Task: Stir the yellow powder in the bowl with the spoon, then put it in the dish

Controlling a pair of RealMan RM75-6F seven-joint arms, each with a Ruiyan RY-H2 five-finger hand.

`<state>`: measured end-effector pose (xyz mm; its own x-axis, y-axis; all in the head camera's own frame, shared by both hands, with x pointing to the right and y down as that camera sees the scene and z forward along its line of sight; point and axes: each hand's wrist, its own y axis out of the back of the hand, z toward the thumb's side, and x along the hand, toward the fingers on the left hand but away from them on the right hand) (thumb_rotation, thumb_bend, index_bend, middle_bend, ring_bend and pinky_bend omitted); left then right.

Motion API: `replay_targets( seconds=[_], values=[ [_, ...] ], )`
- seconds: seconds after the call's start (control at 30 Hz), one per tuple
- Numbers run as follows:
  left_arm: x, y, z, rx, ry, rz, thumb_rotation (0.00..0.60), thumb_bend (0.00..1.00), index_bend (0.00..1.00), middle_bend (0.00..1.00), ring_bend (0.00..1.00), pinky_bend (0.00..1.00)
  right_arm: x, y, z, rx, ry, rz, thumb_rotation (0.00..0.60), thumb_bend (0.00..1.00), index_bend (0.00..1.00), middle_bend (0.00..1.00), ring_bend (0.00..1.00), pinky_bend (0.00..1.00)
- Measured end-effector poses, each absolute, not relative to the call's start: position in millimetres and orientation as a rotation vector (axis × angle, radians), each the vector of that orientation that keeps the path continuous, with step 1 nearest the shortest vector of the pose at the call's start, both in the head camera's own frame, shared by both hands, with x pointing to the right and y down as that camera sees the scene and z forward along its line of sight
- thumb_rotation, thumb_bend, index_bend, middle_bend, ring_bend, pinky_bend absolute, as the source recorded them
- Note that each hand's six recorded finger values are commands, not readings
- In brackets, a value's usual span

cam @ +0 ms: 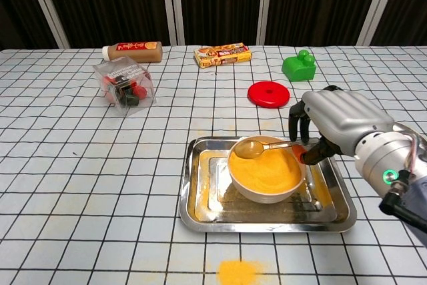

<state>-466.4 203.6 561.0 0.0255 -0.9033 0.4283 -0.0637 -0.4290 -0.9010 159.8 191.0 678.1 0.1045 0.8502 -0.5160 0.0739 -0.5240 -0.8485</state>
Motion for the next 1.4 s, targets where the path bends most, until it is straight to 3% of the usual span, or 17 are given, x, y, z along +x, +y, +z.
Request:
replay_targets(
  seconds=[0.7, 1.4],
  values=[
    [-465.7, 204.3, 560.8, -1.592, 1.01, -1.487, 0.6, 0.0, 0.0, 0.0, 0.0, 0.0, 162.2, 195.9, 660.3, -1.718, -0.888, 1.458, 0.6, 0.62, 0.66, 0.56, 0.19, 0.0],
    [-465.1, 204.7, 560.0, -1.594, 1.012, -1.481, 0.6, 0.0, 0.0, 0.0, 0.0, 0.0, 157.7, 203.4, 643.1, -1.494, -0.678, 1.304, 0.6, 0.64, 0.67, 0.57, 0.19, 0.0]
  ],
)
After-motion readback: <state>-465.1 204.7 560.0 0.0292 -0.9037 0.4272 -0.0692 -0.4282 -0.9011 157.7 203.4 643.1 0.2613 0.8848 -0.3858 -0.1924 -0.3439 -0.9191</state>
